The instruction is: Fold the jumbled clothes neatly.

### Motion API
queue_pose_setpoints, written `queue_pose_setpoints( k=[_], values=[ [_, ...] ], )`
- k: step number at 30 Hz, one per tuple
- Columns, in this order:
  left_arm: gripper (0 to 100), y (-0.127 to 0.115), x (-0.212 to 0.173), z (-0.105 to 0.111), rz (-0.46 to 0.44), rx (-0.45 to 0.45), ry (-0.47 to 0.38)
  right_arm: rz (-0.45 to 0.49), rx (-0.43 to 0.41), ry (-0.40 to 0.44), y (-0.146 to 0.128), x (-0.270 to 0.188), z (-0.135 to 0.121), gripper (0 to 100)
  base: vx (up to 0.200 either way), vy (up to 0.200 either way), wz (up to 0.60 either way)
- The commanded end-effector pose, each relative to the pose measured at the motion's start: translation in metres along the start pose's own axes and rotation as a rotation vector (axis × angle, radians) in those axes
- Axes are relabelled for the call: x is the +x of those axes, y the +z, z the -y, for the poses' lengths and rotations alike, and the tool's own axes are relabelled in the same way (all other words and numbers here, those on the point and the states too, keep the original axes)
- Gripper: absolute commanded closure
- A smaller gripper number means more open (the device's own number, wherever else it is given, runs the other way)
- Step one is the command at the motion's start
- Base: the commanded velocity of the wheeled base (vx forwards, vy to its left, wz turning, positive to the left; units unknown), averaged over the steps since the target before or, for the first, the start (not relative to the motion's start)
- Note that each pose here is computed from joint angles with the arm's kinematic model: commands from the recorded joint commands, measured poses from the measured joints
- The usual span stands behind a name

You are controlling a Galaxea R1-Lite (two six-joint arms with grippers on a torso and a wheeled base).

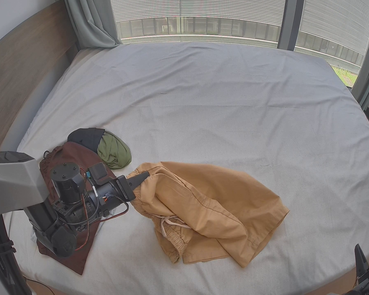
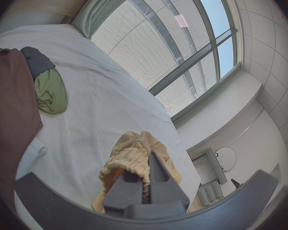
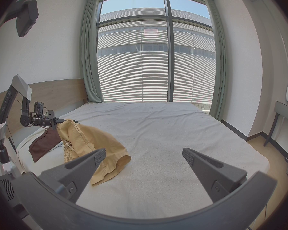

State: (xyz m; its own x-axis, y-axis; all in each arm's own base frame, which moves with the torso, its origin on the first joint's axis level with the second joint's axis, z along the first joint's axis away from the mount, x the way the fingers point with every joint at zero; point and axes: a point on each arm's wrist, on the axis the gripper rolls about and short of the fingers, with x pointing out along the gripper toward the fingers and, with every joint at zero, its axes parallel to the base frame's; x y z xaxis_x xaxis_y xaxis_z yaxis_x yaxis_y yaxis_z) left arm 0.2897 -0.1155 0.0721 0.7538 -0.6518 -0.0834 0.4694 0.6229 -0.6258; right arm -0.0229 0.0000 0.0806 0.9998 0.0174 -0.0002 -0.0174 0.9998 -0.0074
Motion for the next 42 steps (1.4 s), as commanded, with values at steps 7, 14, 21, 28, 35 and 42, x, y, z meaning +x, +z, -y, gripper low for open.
queue_pose_setpoints(
  k=[7, 14, 21, 28, 35, 42],
  values=[
    [100, 0.001, 0.0, -0.004, 0.005, -0.002, 0.011, 0.0, 0.0, 0.006, -0.005, 0.0, 0.0, 0, 0.0, 0.0, 0.0],
    [100, 0.003, 0.0, -0.003, 0.012, 0.0, 0.01, 0.0, 0.003, 0.002, -0.005, 0.0, 0.0, 0, 0.0, 0.0, 0.0],
    [100, 0.004, -0.003, -0.005, 0.016, -0.003, 0.02, 0.0, -0.006, 0.007, -0.005, 0.0, 0.0, 0, 0.0, 0.0, 0.0],
    [100, 0.006, -0.004, -0.004, 0.021, -0.001, 0.017, 0.261, -0.002, 0.042, 0.057, -0.009, -0.001, 0, 0.0, 0.0, 0.0],
    [100, 0.005, -0.003, -0.004, 0.018, -0.001, 0.015, 0.088, 0.059, 0.145, 0.081, 0.022, 0.0, 0, 0.0, 0.0, 0.0],
    [100, 0.005, -0.003, -0.003, 0.019, 0.0, 0.007, -0.067, 0.063, 0.243, 0.088, 0.05, -0.005, 0, 0.0, 0.0, 0.0]
  ],
)
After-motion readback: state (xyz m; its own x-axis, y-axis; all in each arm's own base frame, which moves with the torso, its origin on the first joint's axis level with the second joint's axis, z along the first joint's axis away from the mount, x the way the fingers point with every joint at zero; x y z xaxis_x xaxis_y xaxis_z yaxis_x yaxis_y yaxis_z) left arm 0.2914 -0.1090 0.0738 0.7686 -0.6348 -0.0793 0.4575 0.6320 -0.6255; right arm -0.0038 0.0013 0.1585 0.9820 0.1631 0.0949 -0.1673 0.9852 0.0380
